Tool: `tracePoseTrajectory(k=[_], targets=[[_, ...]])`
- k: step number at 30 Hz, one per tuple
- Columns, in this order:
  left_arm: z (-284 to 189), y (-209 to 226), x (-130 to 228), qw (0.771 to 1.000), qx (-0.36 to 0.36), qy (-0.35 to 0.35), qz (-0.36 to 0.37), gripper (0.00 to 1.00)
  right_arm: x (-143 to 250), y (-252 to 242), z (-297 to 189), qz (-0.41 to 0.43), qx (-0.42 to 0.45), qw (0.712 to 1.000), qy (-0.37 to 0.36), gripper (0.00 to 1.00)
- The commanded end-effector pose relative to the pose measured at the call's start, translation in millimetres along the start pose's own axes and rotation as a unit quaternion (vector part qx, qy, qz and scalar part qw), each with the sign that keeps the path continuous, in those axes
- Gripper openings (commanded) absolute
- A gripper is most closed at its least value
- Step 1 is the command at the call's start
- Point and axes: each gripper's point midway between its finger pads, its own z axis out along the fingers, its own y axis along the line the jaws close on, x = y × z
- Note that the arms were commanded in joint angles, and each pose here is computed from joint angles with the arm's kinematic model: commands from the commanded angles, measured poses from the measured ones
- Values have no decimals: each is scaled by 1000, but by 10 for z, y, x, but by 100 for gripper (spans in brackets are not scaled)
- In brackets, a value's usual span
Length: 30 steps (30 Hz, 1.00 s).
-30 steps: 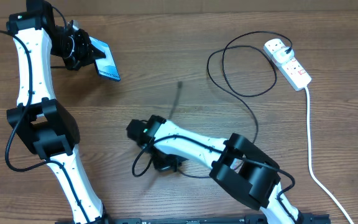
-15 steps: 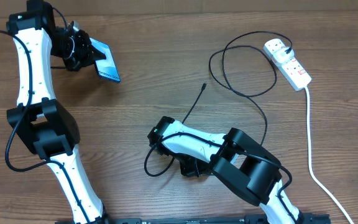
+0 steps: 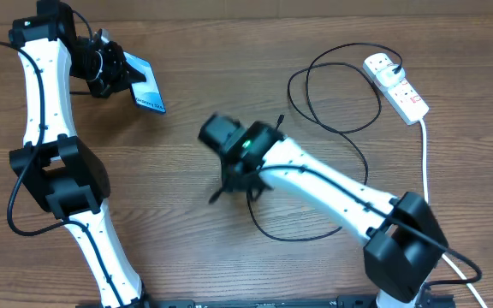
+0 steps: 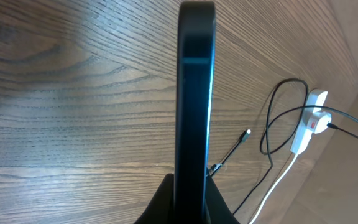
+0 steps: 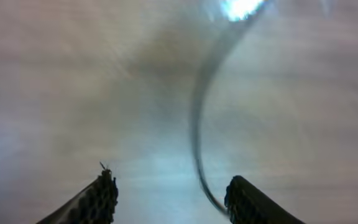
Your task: Plug charger to phone and switch on socket
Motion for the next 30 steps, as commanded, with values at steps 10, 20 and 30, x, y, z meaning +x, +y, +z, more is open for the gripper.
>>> tracePoseTrajectory(k=[10, 20, 30], targets=[[-232, -267, 44, 999, 20, -24, 39, 4, -282, -245, 685, 103, 61, 993, -3, 43], [-232, -267, 44, 999, 20, -24, 41, 4, -52, -314, 1009, 100, 80, 991, 46, 32], [-232, -268, 43, 999, 20, -24, 41, 4, 349, -497, 1170, 95, 103, 985, 105, 4]])
